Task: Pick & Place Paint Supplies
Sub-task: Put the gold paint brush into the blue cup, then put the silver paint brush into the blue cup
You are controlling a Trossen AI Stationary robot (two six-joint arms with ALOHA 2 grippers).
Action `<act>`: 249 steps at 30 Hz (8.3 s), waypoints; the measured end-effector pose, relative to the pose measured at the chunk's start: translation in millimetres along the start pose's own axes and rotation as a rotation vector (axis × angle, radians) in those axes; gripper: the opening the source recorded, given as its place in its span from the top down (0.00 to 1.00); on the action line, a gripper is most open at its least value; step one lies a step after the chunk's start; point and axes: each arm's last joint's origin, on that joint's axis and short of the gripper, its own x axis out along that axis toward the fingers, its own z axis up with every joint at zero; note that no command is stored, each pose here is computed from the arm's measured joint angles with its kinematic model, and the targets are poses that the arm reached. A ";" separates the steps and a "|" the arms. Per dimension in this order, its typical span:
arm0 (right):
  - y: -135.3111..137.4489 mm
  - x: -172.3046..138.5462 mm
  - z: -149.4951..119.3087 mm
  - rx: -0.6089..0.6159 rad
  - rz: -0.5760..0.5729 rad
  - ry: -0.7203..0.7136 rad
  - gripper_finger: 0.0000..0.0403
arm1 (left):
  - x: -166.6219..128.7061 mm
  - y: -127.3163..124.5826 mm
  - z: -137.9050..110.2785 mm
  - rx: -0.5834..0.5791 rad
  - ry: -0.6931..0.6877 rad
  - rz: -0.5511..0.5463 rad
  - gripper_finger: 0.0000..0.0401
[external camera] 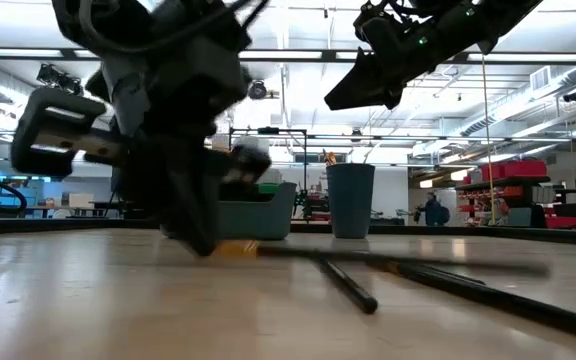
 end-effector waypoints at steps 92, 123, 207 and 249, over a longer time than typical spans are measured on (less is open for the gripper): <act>-14.0 -26.2 10.8 0.281 0.229 0.011 0.93 | -142.3 10.2 81.2 0.310 -0.303 0.924 0.71; -66.3 41.8 -38.3 0.042 -0.447 -0.413 0.94 | -181.3 43.4 21.9 -0.005 -0.706 0.564 0.77; 30.0 -59.7 -52.2 0.348 0.305 0.282 0.63 | -172.5 42.7 11.5 -0.198 -0.633 0.551 0.78; 36.4 -60.8 -46.3 0.266 0.324 0.200 0.63 | 9.0 58.9 -7.1 -0.147 -0.163 0.071 0.44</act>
